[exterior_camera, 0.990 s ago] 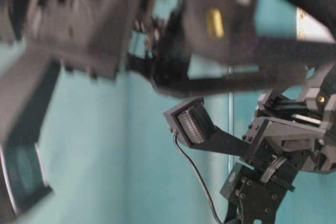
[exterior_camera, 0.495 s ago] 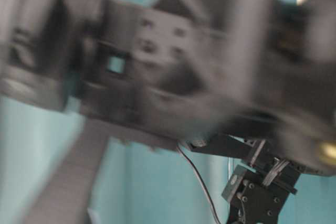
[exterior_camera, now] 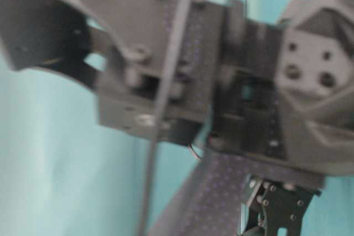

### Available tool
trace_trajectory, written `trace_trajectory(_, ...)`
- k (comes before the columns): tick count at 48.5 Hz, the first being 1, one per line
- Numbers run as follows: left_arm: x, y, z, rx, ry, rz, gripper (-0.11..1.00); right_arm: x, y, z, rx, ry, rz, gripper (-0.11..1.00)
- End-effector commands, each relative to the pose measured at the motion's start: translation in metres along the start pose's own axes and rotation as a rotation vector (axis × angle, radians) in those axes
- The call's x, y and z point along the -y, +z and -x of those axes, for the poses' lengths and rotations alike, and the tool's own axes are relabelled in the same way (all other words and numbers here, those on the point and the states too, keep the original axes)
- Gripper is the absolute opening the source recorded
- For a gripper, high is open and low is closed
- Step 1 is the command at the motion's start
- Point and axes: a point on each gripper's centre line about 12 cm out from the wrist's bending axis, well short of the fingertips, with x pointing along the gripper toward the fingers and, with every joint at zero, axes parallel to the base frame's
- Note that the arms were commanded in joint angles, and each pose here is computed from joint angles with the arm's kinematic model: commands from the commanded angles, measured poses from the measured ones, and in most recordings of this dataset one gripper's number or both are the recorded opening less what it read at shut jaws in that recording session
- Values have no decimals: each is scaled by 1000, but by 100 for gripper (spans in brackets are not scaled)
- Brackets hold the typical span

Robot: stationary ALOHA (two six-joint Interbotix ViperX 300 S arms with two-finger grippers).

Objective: Move the wooden board into place and insert the rod into its hole.
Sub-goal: 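Close the right gripper around the wooden dowel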

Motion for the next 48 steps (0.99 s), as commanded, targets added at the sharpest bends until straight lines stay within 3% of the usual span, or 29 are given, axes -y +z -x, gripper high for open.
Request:
trace_trajectory(1,19,7,-3,17,-38,-17,72,-7,9,11,49,32,-1,91)
trace_trajectory(22,19,6,-2,14,-38,-17,72,-3,2,-7,26,20,-1,88)
trace_trajectory(36,19,9,-3,22,-38,-16,72,-2,-1,-10,27,20,3,59)
trace_trajectory(48,19,9,-3,19,-38,-16,72,-3,0,-12,49,32,5,59)
